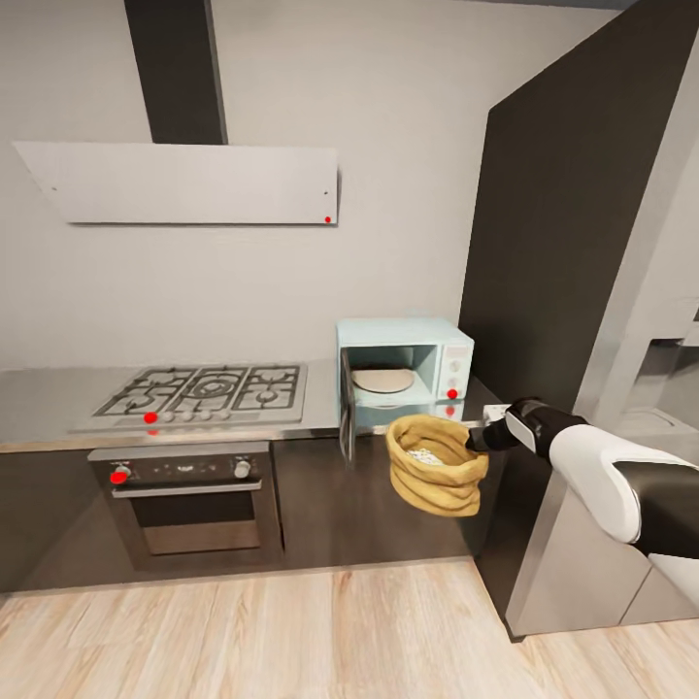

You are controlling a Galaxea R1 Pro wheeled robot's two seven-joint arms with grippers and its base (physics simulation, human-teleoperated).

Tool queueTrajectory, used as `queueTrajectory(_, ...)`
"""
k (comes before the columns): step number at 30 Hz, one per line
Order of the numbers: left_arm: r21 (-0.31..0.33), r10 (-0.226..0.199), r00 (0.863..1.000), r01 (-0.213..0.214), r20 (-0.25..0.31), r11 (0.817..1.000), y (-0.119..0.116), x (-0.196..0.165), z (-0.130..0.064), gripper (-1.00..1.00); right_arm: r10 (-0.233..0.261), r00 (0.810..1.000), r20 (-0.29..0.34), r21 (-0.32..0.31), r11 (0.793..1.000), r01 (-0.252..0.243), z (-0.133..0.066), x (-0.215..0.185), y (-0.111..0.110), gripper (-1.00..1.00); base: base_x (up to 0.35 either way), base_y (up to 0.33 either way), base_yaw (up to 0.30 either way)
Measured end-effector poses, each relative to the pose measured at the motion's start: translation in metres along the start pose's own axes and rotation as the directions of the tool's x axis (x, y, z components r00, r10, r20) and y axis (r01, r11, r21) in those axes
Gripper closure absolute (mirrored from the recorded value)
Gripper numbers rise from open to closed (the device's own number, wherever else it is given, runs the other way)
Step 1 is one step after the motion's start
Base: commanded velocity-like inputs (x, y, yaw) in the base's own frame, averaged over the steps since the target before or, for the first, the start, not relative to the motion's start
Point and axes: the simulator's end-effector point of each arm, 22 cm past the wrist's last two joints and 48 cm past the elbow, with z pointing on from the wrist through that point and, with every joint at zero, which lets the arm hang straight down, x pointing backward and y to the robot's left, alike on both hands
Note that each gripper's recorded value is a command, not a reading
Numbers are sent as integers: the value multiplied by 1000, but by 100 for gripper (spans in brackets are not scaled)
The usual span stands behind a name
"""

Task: In the kitchen, take the popcorn bag from the countertop, put it into the microwave, and heat it until the popcorn is cooked so the cooked popcorn ends up inside the bag.

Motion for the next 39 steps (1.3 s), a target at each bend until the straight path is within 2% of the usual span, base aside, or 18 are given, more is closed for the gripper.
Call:
queueTrajectory(9,1,0,1000,0,0,1000,-1,0,0,-100,5,1000,1,-10,1000,-5,-1,0,0,100,0,0,0)
queueTrajectory(13,2,0,1000,0,0,1000,-1,0,0,-100,18,999,-46,-10,1000,-19,-2,7,1,100,0,0,0)
queueTrajectory(19,1,-2,1000,2,0,1000,-1,0,0,-100,20,997,-69,-1,1000,-20,-3,12,1,100,0,0,0)
queueTrajectory(21,1,-3,1000,3,0,1000,-1,0,0,-100,28,994,-102,-2,1000,-28,-3,18,3,100,0,0,0)
queueTrajectory(28,1,-2,1000,2,0,1000,-1,0,0,-100,66,988,-141,19,998,-64,-46,-21,4,100,0,0,0)
queueTrajectory(32,1,-1,1000,1,0,1000,-1,0,0,-100,73,985,-156,26,997,-70,-55,-25,4,100,0,0,0)
queueTrajectory(36,1,0,1000,0,0,1000,0,0,0,-100,72,988,-140,29,997,-69,-58,-31,2,100,0,0,0)
queueTrajectory(39,1,0,1000,0,0,1000,-1,0,0,-100,61,994,-89,53,997,-56,-67,-50,0,100,0,0,0)
